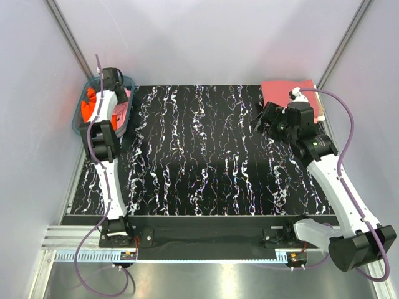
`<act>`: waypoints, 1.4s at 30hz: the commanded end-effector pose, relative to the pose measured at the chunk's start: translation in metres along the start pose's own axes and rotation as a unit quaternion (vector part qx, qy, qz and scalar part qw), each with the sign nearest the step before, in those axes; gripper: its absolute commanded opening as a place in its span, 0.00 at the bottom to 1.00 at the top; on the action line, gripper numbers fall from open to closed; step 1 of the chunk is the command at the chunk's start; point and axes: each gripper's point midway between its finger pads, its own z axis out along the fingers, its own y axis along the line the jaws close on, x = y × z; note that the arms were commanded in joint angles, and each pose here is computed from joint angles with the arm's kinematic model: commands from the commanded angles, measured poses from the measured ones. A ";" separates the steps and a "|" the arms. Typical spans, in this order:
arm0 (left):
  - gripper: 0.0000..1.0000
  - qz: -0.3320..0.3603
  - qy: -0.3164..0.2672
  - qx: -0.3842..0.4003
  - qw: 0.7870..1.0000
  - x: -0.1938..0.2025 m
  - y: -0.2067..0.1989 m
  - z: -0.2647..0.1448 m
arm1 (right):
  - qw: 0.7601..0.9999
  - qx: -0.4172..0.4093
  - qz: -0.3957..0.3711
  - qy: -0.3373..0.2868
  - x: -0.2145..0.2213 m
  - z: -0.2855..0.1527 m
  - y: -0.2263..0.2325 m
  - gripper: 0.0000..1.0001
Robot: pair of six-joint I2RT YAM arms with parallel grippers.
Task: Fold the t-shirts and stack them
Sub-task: Grab the tshirt from the pile, then move the tshirt to the center of the board
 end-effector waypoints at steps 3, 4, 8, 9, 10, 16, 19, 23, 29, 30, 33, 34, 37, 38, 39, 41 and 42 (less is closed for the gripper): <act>0.66 -0.019 -0.045 -0.005 0.999 -0.035 0.016 -0.002 | 0.999 -0.006 -0.003 -0.039 -0.024 0.002 0.009 0.98; 0.70 -0.017 -0.040 -0.013 0.999 -0.030 0.018 0.000 | 0.999 -0.006 0.000 -0.040 -0.025 0.003 0.009 0.98; 0.58 -0.022 -0.029 -0.002 0.999 -0.024 0.019 0.006 | 0.999 -0.010 0.001 -0.047 -0.030 0.001 0.012 0.98; 0.53 -0.022 -0.029 0.005 0.999 -0.025 0.017 0.005 | 0.999 -0.009 0.001 -0.049 -0.030 0.001 0.012 0.98; 0.47 -0.023 -0.031 0.009 0.999 -0.026 0.016 0.006 | 0.999 -0.006 0.000 -0.050 -0.031 0.002 0.010 0.98; 0.02 -0.039 -0.067 0.092 0.993 -0.066 -0.009 -0.039 | 0.998 -0.013 -0.003 -0.058 -0.036 -0.003 0.014 0.98; 0.00 -0.053 -0.152 0.183 0.970 -0.136 -0.032 -0.116 | 0.998 -0.032 -0.006 -0.048 -0.030 -0.008 0.019 0.98; 0.00 -0.072 -0.252 0.302 0.917 -0.206 -0.052 -0.244 | 0.998 -0.038 0.000 -0.048 -0.024 -0.015 0.017 0.98; 0.00 -0.076 -0.366 0.479 0.794 -0.237 -0.062 -0.442 | 0.997 -0.056 0.003 -0.050 -0.018 -0.037 0.019 0.99; 0.00 -0.077 -0.371 0.498 0.780 -0.235 -0.062 -0.465 | 0.997 -0.056 0.004 -0.052 -0.017 -0.040 0.018 0.99; 0.00 -0.075 -0.370 0.578 0.724 -0.219 -0.063 -0.541 | 0.996 -0.057 0.009 -0.066 -0.019 -0.054 0.016 0.99; 0.00 -0.084 -0.364 0.609 0.700 -0.211 -0.063 -0.566 | 0.996 -0.049 0.010 -0.079 -0.022 -0.059 0.012 0.99; 0.00 -0.101 -0.298 0.661 0.681 -0.174 -0.069 -0.577 | 0.996 -0.033 0.017 -0.084 -0.022 -0.066 0.005 1.00; 0.00 -0.096 -0.274 0.672 0.682 -0.159 -0.072 -0.575 | 0.996 -0.027 0.020 -0.082 -0.021 -0.067 0.003 1.00; 0.00 -0.095 -0.251 0.680 0.682 -0.143 -0.079 -0.570 | 0.996 -0.024 0.027 -0.080 -0.019 -0.067 0.002 1.00; 0.00 -0.107 -0.195 0.676 0.703 -0.094 -0.084 -0.541 | 0.998 -0.016 0.029 -0.062 -0.010 -0.067 -0.002 0.99; 0.00 -0.109 -0.174 0.677 0.707 -0.071 -0.092 -0.534 | 0.998 -0.013 0.033 -0.055 -0.006 -0.066 -0.004 0.98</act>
